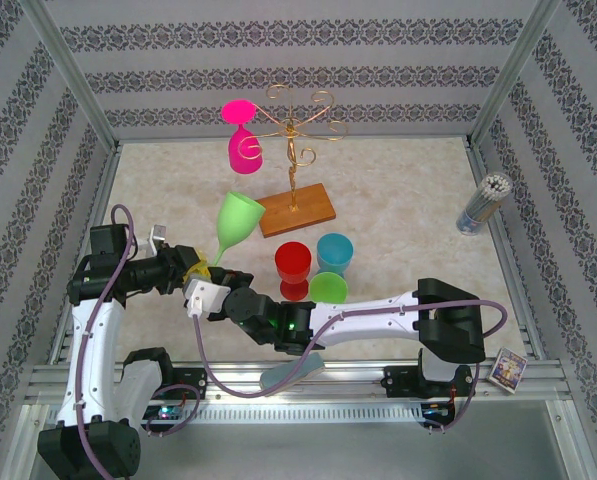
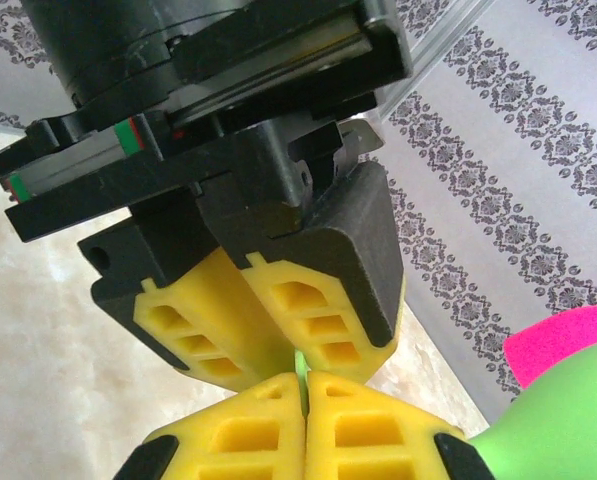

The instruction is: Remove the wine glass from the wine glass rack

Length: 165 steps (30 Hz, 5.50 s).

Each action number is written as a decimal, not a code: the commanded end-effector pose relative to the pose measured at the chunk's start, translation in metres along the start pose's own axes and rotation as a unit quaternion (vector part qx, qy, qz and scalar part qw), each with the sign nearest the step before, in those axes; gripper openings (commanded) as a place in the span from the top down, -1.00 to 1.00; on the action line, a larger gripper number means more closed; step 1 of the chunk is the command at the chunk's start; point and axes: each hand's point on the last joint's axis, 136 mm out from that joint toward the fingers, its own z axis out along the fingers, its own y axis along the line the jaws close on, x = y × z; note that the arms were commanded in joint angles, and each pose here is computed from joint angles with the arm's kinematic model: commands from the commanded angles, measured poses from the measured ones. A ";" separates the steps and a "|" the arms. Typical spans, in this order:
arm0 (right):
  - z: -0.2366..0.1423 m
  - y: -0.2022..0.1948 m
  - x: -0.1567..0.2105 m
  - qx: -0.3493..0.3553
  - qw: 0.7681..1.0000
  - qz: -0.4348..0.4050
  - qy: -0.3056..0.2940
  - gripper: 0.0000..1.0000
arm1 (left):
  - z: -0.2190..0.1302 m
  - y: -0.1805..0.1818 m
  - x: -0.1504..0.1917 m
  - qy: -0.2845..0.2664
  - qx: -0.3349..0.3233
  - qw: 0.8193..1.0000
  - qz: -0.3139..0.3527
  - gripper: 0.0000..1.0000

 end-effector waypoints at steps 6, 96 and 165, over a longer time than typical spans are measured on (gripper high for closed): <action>-0.005 -0.010 -0.030 0.010 0.999 0.032 -0.038 1.00 | 0.000 -0.002 -0.007 -0.013 0.010 1.000 0.024 0.82; -0.103 -0.153 -0.081 -0.225 0.855 0.465 0.044 -0.16 | 0.006 -0.005 -0.015 -0.088 0.123 0.985 0.083 1.00; -0.060 -0.120 -0.064 -0.258 0.860 0.427 0.107 1.00 | 0.003 -0.004 -0.019 -0.101 0.108 0.986 0.073 0.63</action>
